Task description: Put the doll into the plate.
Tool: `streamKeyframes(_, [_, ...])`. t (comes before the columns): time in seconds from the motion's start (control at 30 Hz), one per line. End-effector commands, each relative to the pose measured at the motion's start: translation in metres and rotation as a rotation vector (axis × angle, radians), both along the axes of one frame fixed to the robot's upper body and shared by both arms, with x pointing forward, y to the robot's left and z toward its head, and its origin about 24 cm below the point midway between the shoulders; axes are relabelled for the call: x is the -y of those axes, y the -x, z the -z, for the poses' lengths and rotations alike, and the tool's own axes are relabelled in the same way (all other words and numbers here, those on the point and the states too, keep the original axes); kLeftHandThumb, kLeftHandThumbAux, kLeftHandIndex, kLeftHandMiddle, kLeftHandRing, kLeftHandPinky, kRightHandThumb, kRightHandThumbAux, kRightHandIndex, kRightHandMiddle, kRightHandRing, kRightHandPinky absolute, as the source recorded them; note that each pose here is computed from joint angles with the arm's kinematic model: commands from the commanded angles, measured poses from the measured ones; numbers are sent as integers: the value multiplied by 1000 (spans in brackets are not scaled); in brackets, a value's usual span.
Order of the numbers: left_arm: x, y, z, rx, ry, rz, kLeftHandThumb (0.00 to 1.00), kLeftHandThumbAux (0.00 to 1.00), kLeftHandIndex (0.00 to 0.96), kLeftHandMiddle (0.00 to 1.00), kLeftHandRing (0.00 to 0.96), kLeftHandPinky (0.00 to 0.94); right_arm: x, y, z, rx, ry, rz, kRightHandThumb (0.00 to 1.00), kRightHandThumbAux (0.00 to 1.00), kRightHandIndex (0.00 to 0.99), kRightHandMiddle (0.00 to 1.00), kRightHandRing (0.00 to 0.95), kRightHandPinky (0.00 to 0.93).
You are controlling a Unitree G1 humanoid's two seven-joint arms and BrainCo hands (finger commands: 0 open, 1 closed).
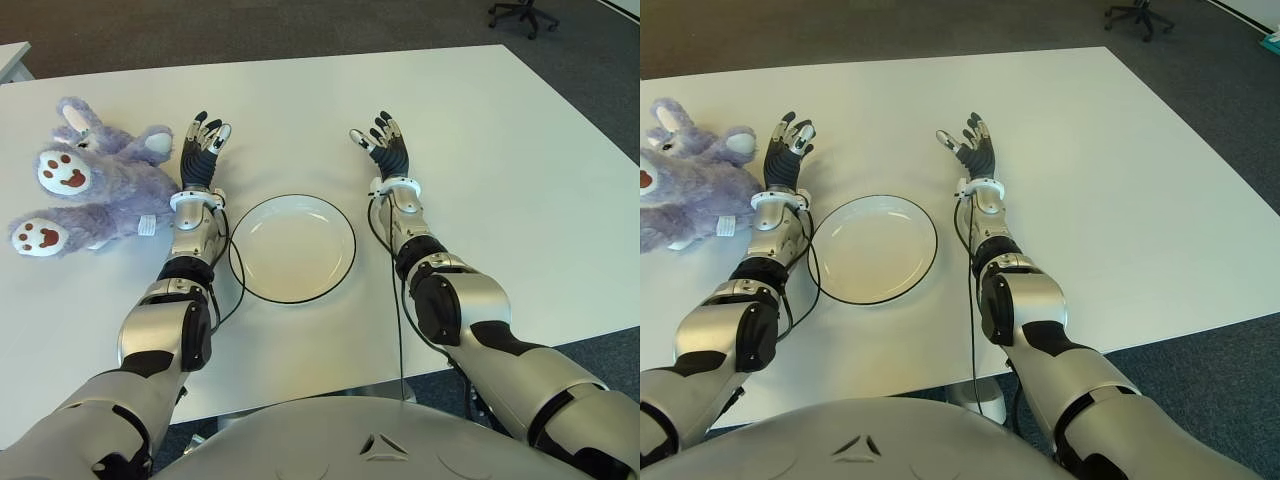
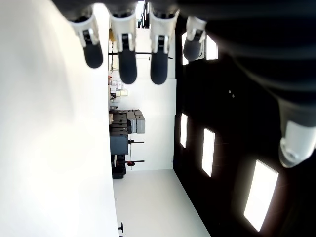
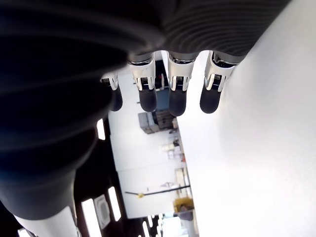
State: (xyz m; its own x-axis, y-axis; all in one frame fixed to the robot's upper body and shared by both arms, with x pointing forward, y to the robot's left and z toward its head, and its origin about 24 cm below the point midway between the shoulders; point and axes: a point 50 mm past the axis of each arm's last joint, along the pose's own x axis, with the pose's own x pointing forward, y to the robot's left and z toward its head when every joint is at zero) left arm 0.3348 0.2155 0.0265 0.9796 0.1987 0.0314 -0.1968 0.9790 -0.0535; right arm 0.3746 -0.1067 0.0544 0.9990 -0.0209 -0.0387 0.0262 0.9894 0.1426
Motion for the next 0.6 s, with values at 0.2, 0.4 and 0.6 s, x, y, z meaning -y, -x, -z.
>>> streamKeyframes(0.2, [-1,28,43,-155,41,-25,0,494,71,176,157,113,3,14,30,-130,-1,13,108,788,48,78,82,104])
streamKeyframes(0.4, [-2,26,40,-147,37,-23,0,490,77,179,162,144,2,13,30,-133,-1,10,106,784,45,70,73,87])
streamKeyframes(0.6, [-4,24,37,-135,40,-20,0,493,84,182,166,142,2,13,30,-135,-4,9,104,784,43,68,71,92])
